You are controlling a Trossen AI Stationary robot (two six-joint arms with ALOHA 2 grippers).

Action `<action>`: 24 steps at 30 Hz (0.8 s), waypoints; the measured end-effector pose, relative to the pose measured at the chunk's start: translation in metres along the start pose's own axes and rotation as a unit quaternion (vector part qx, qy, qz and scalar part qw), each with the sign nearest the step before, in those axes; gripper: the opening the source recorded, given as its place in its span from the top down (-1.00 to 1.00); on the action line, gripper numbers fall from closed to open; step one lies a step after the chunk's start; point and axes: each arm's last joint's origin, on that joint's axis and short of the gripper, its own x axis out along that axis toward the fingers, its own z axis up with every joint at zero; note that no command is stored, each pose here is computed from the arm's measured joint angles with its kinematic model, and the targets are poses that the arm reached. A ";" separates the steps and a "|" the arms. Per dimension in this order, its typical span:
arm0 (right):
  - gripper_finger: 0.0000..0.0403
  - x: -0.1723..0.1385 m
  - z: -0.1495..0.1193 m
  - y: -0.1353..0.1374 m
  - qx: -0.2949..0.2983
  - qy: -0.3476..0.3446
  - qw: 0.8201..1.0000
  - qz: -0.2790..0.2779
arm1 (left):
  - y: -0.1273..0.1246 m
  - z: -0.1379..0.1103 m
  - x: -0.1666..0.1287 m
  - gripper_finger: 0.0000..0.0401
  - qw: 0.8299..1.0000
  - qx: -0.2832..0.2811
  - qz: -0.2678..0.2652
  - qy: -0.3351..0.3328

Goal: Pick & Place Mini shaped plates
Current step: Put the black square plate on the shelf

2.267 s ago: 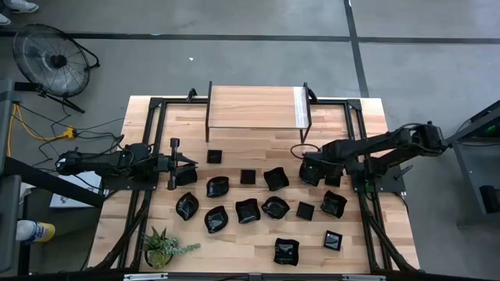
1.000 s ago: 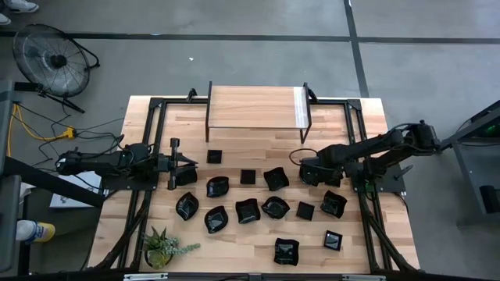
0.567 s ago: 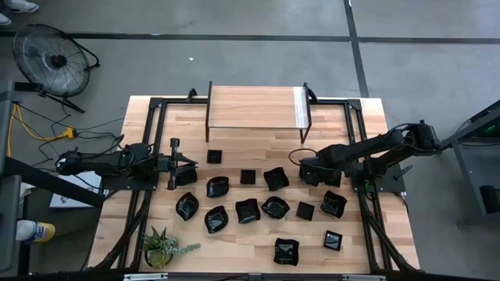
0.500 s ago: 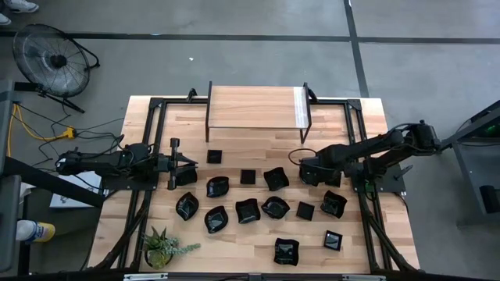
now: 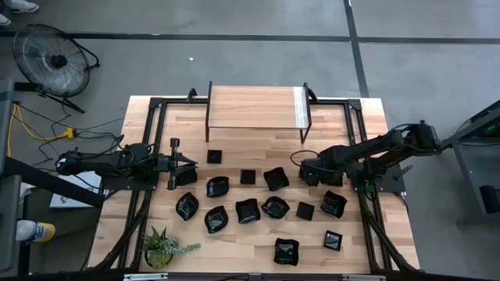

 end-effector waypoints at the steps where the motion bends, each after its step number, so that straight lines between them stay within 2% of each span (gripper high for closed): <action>1: 0.69 -0.003 0.000 0.002 -0.005 -0.001 1.000 0.003 | 0.000 0.000 0.000 0.72 1.000 0.000 0.000 0.000; 10: 0.97 -0.009 0.001 0.005 -0.042 -0.001 0.999 0.006 | 0.000 0.000 0.000 0.72 1.000 0.000 0.000 0.000; 19: 0.98 -0.009 0.001 0.005 -0.046 0.000 0.999 0.007 | 0.000 0.000 0.000 0.72 1.000 0.000 0.000 0.000; 24: 0.84 -0.009 0.001 0.005 -0.046 0.000 0.999 0.010 | 0.000 0.000 0.000 0.72 1.000 0.000 0.000 0.000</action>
